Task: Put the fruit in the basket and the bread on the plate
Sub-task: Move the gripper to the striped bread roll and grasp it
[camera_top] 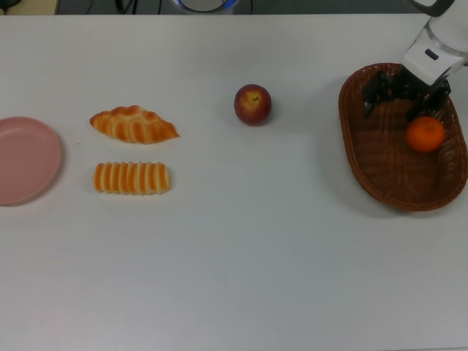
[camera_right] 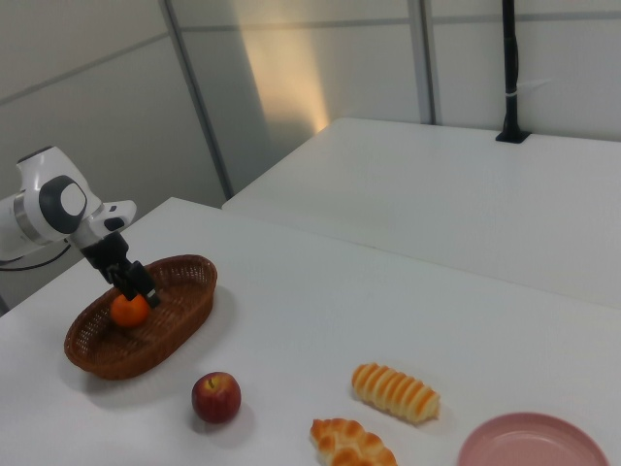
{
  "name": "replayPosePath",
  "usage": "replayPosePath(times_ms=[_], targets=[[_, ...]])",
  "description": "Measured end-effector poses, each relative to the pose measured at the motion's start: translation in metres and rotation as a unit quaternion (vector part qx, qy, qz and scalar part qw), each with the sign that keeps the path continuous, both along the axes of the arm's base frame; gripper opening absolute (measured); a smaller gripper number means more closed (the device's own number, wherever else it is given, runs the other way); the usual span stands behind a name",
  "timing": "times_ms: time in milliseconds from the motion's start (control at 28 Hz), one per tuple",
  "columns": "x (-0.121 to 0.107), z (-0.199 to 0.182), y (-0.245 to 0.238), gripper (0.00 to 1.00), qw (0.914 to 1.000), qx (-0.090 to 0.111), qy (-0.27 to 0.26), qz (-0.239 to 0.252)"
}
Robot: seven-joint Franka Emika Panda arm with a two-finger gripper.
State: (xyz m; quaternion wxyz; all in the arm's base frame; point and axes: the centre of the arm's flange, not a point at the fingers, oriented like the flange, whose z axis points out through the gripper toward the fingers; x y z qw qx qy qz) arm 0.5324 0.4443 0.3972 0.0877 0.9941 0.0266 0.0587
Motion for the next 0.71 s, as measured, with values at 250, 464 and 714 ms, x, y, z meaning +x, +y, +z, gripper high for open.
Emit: replayPosePath(times_ms=[250, 464, 714], targets=[[0.021, 0.012, -0.032, 1.00, 0.9982, -0.001, -0.008, -0.060], [0.084, 0.043, -0.152, 1.00, 0.9923, 0.004, -0.012, -0.123], [0.122, 0.065, -0.297, 1.00, 0.9842, 0.018, 0.000, -0.176]])
